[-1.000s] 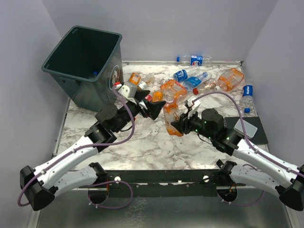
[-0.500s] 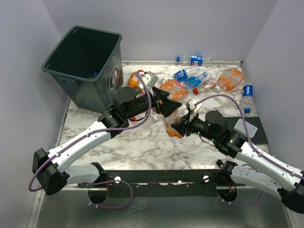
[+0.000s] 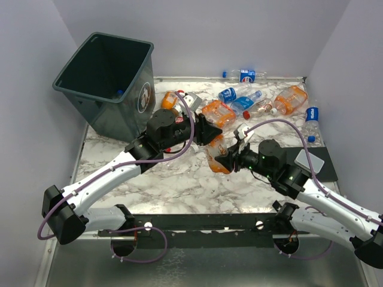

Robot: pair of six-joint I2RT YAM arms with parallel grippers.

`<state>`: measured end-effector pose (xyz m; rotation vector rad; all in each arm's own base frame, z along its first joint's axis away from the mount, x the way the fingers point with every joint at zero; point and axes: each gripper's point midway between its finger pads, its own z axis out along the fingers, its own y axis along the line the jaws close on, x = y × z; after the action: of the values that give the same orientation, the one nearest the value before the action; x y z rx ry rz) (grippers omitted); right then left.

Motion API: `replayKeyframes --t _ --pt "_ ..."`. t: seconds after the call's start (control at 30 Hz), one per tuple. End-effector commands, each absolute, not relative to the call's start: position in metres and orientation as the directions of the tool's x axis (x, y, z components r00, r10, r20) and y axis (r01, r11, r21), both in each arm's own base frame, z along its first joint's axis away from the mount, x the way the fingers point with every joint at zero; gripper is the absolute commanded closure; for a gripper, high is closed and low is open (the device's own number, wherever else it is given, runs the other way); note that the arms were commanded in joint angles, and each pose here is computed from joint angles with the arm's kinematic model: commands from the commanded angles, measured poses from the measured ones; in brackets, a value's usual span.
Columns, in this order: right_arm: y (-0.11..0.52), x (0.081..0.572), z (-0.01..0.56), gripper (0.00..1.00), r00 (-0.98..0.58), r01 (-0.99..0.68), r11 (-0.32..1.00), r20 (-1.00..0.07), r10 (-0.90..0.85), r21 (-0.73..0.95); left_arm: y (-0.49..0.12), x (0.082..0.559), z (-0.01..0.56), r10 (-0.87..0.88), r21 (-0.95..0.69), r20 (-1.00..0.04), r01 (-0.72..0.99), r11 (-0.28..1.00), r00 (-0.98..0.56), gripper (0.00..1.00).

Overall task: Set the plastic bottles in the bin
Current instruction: Pick up the plastic bottle at the center of the board, then place the plastic bottle in the trash bin.

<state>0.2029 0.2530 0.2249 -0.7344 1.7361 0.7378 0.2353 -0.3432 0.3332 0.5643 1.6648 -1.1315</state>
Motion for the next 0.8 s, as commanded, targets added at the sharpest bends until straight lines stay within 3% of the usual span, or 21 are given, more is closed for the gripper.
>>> replayKeyframes --t 0.0,0.1,0.17,0.2,0.33,0.37,0.57,0.77 --pt "0.253 0.203 0.228 0.66 -0.228 -0.775 0.622 -0.968 -0.107 0.114 -0.340 0.237 0.327 -0.131 -0.399 -0.913 0.781 0.480 -0.386 0.63" --pt "0.253 0.203 0.228 0.66 -0.232 -0.774 0.622 -0.967 -0.109 0.115 -0.340 0.237 0.325 -0.123 -0.396 -0.914 0.782 0.481 -0.387 0.76" --pt "0.253 0.204 0.228 0.62 -0.238 -0.772 0.624 -0.965 -0.109 0.120 -0.340 0.238 0.326 -0.121 -0.390 -0.916 0.785 0.481 -0.381 0.92" --pt "0.254 0.204 0.227 0.55 -0.244 -0.770 0.626 -0.964 -0.109 0.124 -0.340 0.238 0.326 -0.120 -0.388 -0.918 0.785 0.484 -0.379 1.00" --pt "0.256 0.200 0.237 0.06 -0.272 -0.769 0.618 -0.959 -0.080 0.167 -0.336 0.243 0.330 -0.130 -0.375 -0.923 0.773 0.512 -0.362 1.00" --pt "0.258 0.199 0.242 0.01 -0.277 -0.770 0.611 -0.959 -0.065 0.181 -0.334 0.245 0.333 -0.137 -0.370 -0.926 0.768 0.523 -0.353 1.00" --pt "0.261 0.186 0.288 0.00 -0.282 -0.795 0.557 -0.959 0.009 0.239 -0.316 0.266 0.354 -0.175 -0.319 -0.947 0.706 0.632 -0.270 1.00" --pt "0.252 0.166 0.353 0.00 -0.226 -0.829 0.487 -0.961 0.158 0.275 -0.269 0.299 0.420 -0.212 -0.208 -0.976 0.533 0.820 -0.056 1.00"
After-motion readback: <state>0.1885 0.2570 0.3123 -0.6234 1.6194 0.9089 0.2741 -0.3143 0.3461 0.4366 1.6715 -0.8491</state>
